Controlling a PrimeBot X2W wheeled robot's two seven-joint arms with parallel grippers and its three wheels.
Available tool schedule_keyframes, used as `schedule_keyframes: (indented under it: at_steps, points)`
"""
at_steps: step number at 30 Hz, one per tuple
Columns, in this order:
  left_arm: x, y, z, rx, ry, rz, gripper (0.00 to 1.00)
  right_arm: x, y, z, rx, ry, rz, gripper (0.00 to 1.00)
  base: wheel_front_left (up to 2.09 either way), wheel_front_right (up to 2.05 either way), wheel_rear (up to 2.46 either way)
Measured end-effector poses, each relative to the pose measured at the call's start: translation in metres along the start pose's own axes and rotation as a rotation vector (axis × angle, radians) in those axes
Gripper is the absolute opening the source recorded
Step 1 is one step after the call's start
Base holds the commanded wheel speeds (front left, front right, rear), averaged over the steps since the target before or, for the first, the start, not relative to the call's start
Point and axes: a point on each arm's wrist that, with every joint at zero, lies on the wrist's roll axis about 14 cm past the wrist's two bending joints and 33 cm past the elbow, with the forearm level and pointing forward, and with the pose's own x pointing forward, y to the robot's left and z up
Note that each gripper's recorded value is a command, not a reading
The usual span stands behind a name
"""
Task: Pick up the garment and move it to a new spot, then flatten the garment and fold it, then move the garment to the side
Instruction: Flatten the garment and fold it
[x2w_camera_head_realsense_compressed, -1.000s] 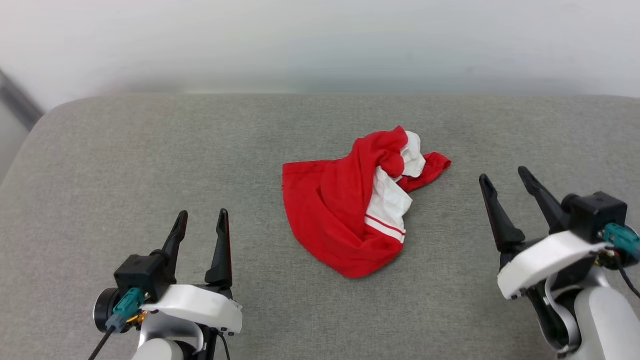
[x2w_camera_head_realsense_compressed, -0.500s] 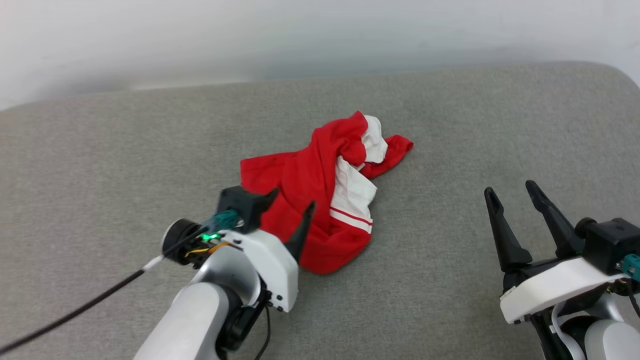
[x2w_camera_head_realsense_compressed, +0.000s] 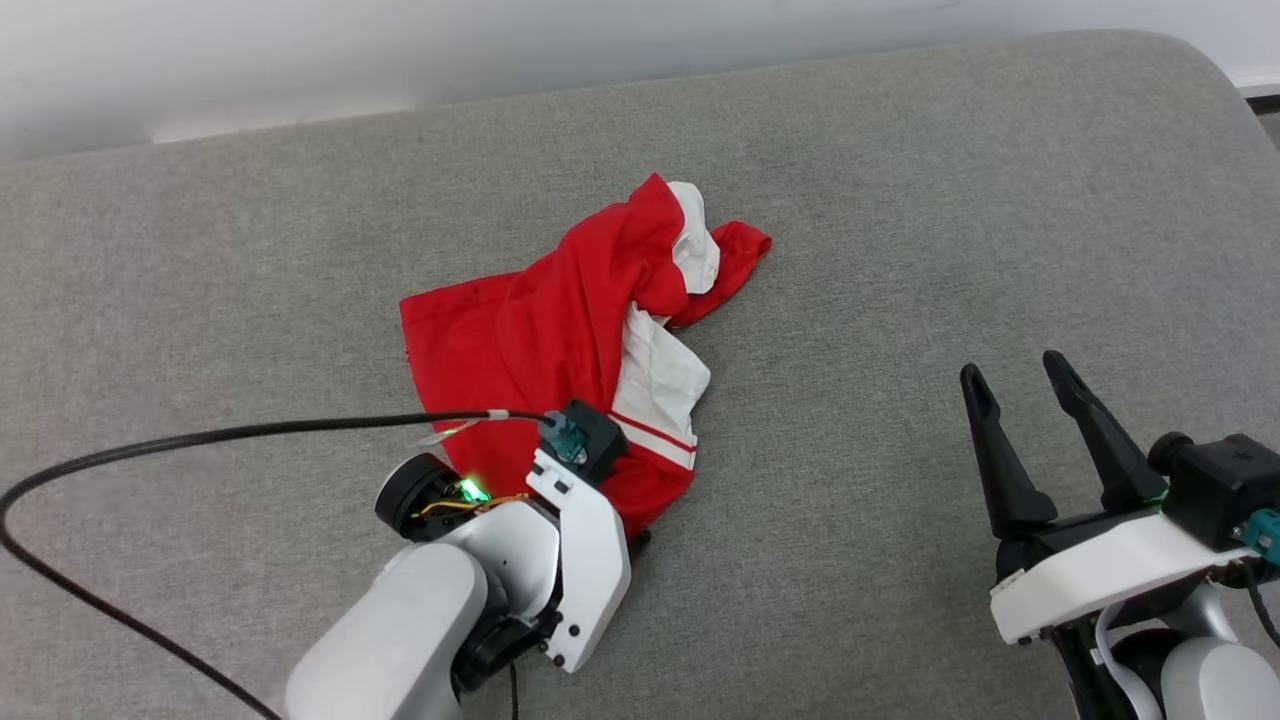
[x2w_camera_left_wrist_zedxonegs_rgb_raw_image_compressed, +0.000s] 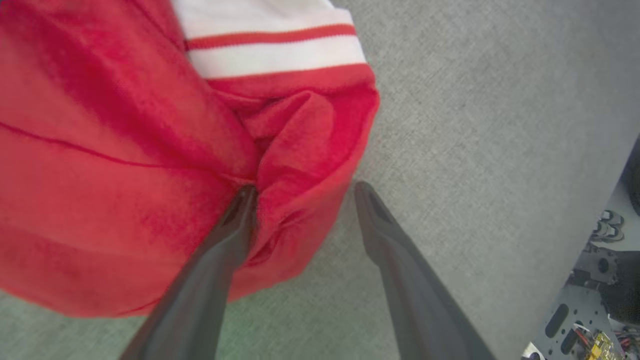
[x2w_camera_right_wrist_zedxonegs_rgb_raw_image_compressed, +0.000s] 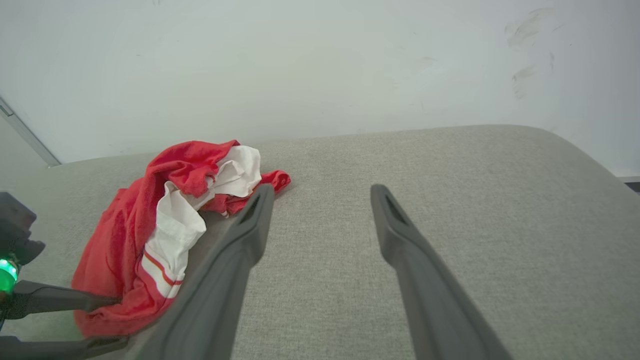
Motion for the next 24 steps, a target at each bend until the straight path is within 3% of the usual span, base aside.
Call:
schedule_keyframes:
  at_steps: [2,3,5,10,16,24]
  points:
    - [0.002,0.0,-0.006,0.02,0.048,-0.008,1.0,0.0,-0.001,0.0,0.001,-0.001,-0.003,1.0,0.0,0.0,0.0]
    - [0.003,0.0,-0.007,0.026,0.061,-0.011,0.62,0.0,-0.001,0.0,0.002,-0.001,-0.004,1.0,0.0,0.0,0.0]
    - [0.004,0.0,-0.008,0.033,0.072,-0.017,0.0,0.0,-0.001,0.001,0.003,-0.003,-0.005,1.0,0.0,0.0,0.0]
    - [-0.002,0.002,0.0,0.057,0.018,-0.014,0.0,-0.002,-0.003,0.006,0.005,-0.018,-0.015,1.0,0.0,0.0,0.0]
    - [-0.035,-0.001,0.031,0.117,-0.166,0.011,0.0,-0.008,-0.002,0.008,0.026,-0.022,-0.017,1.0,0.0,0.0,0.0]
    - [-0.085,-0.01,-0.014,0.087,-0.154,0.053,0.0,-0.01,0.015,0.01,0.042,-0.013,0.033,1.0,0.0,0.0,0.0]
